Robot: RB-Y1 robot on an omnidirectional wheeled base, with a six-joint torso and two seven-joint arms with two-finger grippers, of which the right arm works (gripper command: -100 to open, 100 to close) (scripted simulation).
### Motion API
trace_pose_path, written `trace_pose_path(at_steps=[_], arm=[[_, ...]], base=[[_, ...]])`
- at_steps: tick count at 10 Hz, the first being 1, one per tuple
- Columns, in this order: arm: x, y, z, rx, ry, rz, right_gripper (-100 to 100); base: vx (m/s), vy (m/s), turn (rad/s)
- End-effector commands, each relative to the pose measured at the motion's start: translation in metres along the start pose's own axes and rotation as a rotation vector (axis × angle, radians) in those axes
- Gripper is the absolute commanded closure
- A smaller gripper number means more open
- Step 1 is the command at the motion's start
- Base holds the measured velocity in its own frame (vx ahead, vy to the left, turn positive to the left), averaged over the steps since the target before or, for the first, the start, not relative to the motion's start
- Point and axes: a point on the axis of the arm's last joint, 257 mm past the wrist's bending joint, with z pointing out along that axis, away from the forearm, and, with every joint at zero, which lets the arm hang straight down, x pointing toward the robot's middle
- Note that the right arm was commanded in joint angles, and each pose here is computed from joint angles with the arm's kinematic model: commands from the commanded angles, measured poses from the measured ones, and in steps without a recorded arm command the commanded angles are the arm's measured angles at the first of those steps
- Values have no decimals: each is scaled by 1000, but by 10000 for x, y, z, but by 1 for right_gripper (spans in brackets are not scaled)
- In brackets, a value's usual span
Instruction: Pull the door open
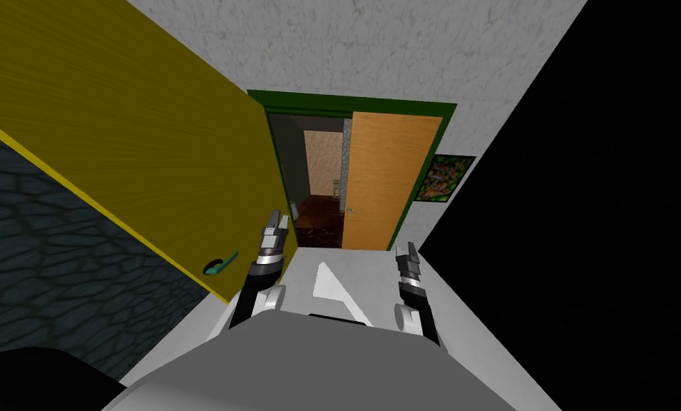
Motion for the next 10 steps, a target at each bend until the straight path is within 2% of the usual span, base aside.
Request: trace_pose_path(at_steps=[1,10], arm=[[-29,-126,-16,20,-5,-3,-100],[-246,-827,-81,134,-43,-23,-100]], base=[[100,14,145],[108,10,128]])
